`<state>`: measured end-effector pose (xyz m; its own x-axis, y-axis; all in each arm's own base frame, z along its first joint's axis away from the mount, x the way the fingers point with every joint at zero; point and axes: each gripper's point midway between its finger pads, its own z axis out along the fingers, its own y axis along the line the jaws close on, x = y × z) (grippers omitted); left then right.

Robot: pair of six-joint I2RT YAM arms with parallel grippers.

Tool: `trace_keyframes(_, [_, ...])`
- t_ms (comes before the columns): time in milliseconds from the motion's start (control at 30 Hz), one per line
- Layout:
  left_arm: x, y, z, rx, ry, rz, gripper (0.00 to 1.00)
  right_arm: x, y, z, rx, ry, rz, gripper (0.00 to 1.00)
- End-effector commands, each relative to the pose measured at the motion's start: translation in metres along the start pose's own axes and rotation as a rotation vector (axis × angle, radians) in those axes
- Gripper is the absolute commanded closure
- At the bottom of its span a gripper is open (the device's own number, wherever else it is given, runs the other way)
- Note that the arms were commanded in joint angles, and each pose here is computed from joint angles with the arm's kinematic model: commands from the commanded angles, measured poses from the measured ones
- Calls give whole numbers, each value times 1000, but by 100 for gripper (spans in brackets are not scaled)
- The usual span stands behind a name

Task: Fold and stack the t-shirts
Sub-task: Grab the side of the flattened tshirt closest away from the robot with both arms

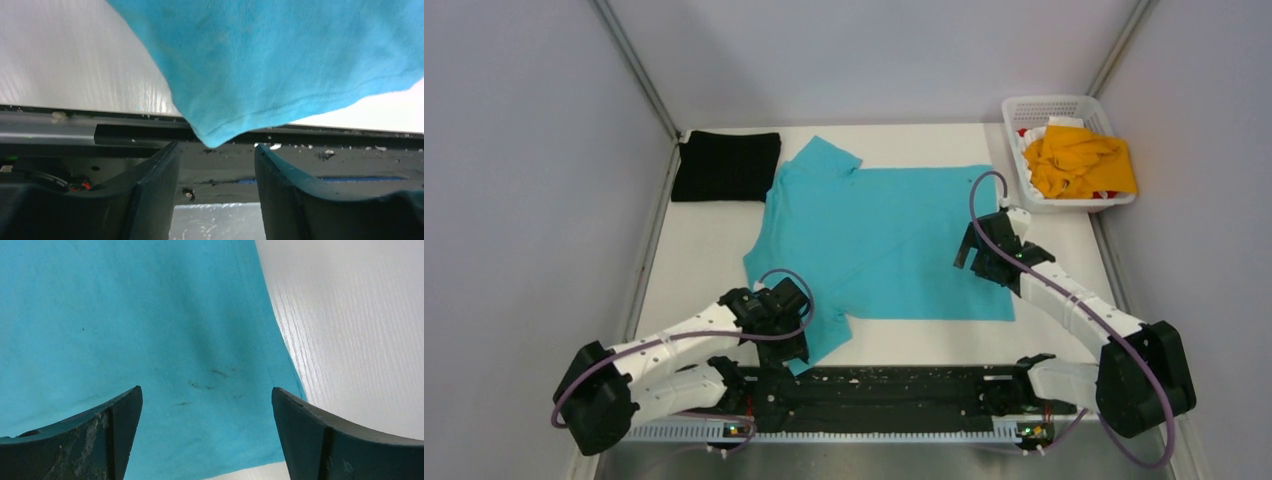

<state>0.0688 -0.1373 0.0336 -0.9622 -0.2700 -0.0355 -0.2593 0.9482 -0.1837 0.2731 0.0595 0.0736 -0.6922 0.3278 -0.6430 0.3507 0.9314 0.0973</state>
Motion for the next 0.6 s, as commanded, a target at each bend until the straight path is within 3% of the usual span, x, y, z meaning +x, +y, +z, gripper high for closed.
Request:
trace_keyframes(0, [-18, -6, 12, -26, -95, -88, 44, -19, 9, -1, -32, -37, 3, 1])
trace_keyframes(400, [-17, -5, 32, -35, -81, -66, 63, -23, -2, -2, -23, -51, 27, 1])
trace_keyframes(467, [-17, -6, 35, -38, -75, -61, 73, -22, -4, -2, -21, -52, 38, 1])
trace_keyframes(567, [-16, -3, 37, -56, -69, -59, 98, -22, -10, -4, -10, -53, 69, 2])
